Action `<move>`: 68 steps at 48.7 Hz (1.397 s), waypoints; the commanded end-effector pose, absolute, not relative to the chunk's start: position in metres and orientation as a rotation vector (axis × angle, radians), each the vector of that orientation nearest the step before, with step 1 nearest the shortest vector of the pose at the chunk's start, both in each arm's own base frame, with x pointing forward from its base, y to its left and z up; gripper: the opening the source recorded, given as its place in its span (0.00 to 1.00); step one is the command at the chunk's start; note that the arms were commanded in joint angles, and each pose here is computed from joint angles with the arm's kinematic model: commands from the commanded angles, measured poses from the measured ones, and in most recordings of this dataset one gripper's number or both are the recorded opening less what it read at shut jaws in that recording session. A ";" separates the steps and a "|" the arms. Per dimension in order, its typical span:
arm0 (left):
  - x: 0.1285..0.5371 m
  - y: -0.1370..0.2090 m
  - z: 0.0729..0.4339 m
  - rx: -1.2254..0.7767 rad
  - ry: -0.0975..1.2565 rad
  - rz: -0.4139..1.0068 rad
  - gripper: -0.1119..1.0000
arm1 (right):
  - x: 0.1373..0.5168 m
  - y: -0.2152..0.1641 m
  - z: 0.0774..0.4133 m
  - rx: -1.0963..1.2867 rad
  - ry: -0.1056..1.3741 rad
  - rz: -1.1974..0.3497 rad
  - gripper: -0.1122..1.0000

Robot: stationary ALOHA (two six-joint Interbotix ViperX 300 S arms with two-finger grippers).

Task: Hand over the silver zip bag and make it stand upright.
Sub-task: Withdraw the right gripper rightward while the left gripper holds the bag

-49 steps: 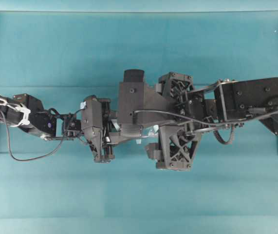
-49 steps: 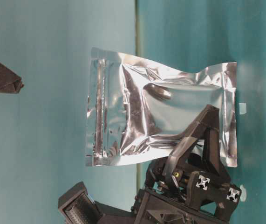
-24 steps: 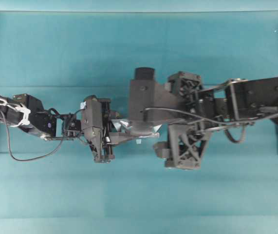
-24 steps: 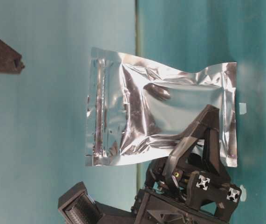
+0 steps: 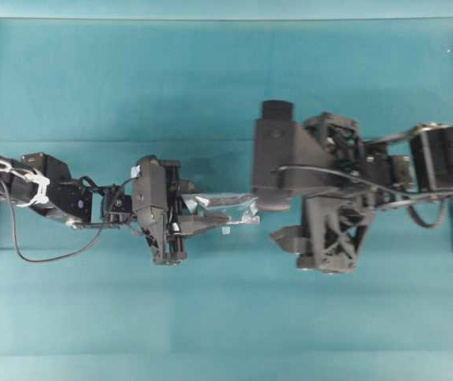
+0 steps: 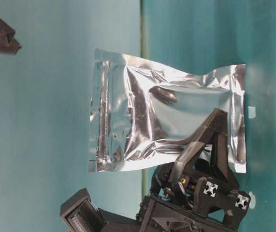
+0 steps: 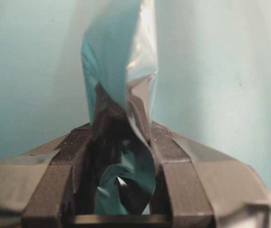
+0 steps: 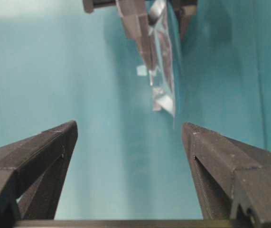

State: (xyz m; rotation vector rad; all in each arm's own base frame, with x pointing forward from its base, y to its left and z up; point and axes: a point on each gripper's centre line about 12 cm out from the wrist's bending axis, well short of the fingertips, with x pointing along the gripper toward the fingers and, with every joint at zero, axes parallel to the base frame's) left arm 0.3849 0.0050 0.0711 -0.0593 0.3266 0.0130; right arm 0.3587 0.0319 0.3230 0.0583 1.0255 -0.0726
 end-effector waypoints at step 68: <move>0.387 -0.001 0.076 -0.058 0.310 -0.003 0.36 | 0.346 0.029 0.333 0.082 0.926 -0.066 0.90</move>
